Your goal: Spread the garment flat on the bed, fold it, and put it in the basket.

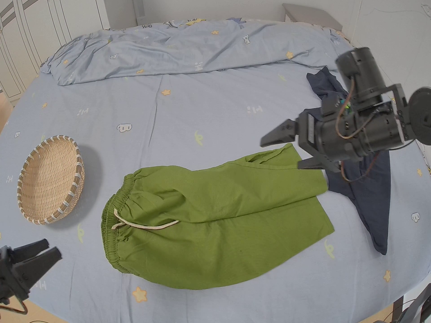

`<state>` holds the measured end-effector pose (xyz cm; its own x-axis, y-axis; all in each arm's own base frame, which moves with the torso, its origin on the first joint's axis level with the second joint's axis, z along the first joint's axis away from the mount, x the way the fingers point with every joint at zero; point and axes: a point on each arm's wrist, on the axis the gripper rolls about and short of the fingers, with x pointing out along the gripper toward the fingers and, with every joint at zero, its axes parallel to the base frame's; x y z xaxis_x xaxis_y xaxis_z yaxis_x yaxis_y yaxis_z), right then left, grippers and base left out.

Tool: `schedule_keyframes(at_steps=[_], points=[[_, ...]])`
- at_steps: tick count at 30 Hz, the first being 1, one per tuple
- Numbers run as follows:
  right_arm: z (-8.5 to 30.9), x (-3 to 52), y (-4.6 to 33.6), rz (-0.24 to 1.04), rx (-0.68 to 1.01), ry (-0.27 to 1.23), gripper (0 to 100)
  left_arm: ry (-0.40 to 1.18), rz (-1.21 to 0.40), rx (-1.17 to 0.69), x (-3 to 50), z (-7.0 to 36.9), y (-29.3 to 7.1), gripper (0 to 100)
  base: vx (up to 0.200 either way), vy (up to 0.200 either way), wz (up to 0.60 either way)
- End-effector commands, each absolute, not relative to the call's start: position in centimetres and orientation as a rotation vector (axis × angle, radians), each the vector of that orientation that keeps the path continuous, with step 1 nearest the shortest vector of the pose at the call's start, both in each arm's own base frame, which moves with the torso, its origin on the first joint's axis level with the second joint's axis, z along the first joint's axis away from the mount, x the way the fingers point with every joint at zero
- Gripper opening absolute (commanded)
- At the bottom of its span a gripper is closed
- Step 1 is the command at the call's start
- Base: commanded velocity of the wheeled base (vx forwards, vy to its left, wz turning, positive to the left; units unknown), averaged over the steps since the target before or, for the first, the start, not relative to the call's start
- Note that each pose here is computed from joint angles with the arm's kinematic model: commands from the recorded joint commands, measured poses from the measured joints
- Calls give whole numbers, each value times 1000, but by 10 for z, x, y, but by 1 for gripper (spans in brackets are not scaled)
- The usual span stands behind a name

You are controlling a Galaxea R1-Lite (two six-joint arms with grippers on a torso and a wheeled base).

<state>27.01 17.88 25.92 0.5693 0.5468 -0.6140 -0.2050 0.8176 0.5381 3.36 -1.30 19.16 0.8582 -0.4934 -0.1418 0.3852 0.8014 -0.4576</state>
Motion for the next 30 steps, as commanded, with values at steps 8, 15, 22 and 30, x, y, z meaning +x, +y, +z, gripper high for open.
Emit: schedule_keyframes(at_steps=[8,15,22,30], points=[[229,239,67,341,461,805,100,872,-461,-506,124,92,-27,100,0,0,0],[234,236,61,337,464,766,100,871,-488,-489,115,82,-17,100,0,0,0],[232,235,62,338,461,774,100,791,-509,-391,114,79,-12,100,0,0,0],[235,232,61,340,466,755,100,777,-599,-187,124,64,-8,100,0,0,0]])
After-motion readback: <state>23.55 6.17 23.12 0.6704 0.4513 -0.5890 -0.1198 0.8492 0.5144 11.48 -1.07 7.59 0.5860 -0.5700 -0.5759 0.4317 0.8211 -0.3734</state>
